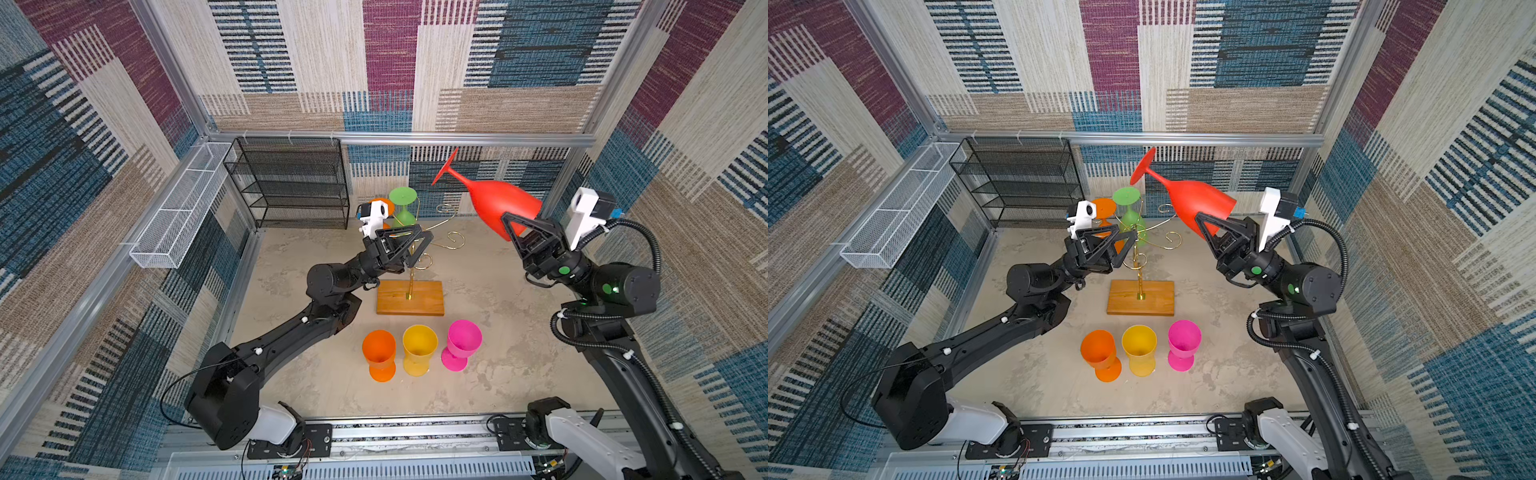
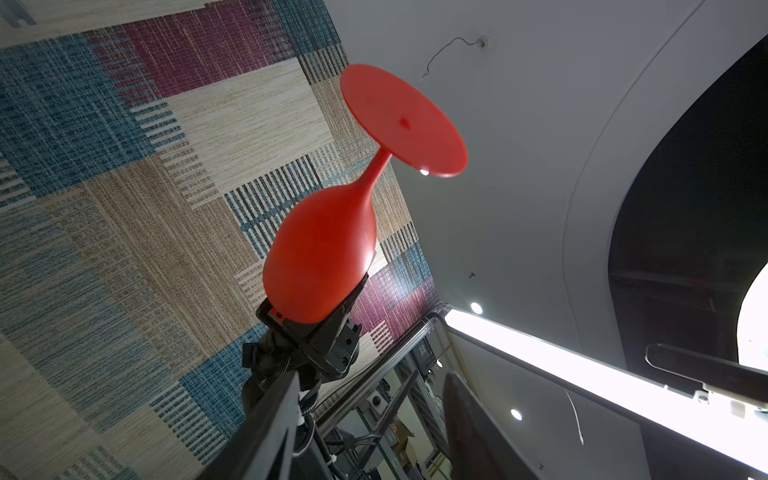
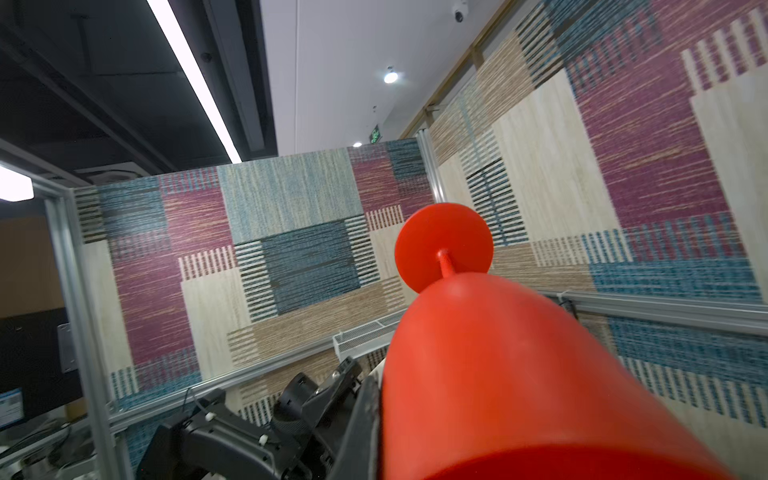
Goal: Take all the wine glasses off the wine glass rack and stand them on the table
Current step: 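Pull the red glass away with the right gripper while the left gripper opens, then lower the red glass with the right gripper beside the pink glass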
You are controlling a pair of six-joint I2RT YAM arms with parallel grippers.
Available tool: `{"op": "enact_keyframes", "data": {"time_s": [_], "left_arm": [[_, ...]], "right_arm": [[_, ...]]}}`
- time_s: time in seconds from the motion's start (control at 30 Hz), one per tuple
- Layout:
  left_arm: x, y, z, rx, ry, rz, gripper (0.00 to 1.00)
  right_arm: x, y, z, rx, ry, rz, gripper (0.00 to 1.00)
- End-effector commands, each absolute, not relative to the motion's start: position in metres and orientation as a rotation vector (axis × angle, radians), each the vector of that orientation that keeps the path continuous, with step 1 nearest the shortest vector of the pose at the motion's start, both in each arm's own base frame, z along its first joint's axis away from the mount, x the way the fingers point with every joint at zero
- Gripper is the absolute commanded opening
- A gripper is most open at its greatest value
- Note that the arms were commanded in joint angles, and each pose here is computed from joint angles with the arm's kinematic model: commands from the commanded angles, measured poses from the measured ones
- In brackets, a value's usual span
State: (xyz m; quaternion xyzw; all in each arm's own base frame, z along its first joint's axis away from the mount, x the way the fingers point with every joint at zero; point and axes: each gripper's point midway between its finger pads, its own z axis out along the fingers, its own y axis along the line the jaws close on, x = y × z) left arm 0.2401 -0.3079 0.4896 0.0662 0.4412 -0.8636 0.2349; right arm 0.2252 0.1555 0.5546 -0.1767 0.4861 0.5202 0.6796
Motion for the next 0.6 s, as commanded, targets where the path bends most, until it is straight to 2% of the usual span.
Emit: {"op": "enact_keyframes", "data": {"time_s": [0.0,0.1,0.3,0.43,0.57], "left_arm": [[0.221,-0.308,0.498,0.350,1.187,-2.283,0.60],[0.214,-0.309,0.498,0.418,1.235,-2.192,0.61],[0.195,-0.301,0.499,0.541,1.332,-1.935,0.61],[0.186,-0.285,0.494,0.547,1.406,-1.737,0.61],[0.174,-0.270,0.495,0.553,1.410,-1.658,0.61]], "right_arm": [[0.275,0.123,0.522,-0.154,1.352,0.862,0.00],[0.292,0.082,0.511,0.061,1.486,0.618,0.00],[0.301,0.041,0.470,0.179,1.694,0.295,0.00],[0.318,0.044,0.418,0.153,1.871,0.269,0.00],[0.335,0.055,0.367,0.112,2.016,0.305,0.00]]}}
